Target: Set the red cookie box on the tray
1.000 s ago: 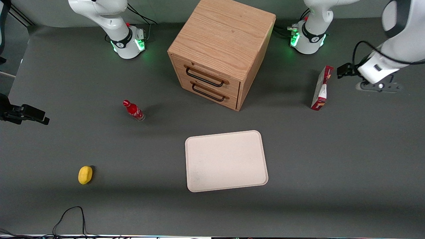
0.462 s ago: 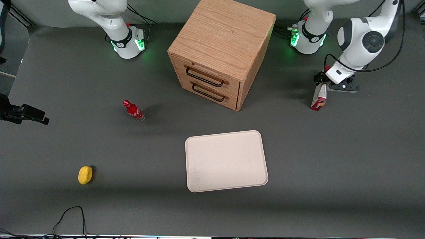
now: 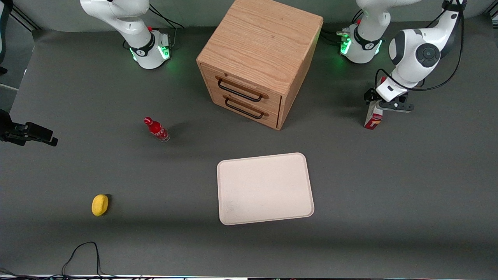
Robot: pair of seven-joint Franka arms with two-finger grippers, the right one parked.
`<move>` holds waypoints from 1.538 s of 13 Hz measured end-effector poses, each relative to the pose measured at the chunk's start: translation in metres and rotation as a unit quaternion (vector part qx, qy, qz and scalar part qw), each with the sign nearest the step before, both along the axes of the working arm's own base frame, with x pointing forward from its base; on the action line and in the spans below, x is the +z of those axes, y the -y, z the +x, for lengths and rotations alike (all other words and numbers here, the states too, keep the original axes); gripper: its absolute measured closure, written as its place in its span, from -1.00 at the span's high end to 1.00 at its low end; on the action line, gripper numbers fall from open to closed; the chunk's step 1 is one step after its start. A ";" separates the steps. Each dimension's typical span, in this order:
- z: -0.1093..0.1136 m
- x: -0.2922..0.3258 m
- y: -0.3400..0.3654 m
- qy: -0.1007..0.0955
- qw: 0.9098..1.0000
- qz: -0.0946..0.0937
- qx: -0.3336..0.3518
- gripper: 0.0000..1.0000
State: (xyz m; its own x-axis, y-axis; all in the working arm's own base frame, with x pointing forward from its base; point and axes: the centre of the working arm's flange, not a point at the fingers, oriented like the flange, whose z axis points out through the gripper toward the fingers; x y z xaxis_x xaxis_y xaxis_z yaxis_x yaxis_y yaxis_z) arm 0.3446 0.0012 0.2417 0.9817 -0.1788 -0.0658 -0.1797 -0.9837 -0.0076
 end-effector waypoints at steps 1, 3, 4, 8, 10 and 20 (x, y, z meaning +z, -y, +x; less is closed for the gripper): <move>0.000 0.000 0.000 0.000 1.000 0.000 -0.008 0.51; 0.000 0.000 0.000 -0.001 1.000 -0.001 -0.016 -0.02; 0.000 0.000 0.000 -0.001 1.000 -0.001 -0.018 -0.26; 0.004 0.003 0.000 0.001 1.000 -0.001 -0.021 -0.90; 0.015 0.013 0.000 -0.011 1.000 -0.002 -0.021 -0.91; 0.191 0.190 0.057 -0.021 1.000 -0.014 -0.013 -0.92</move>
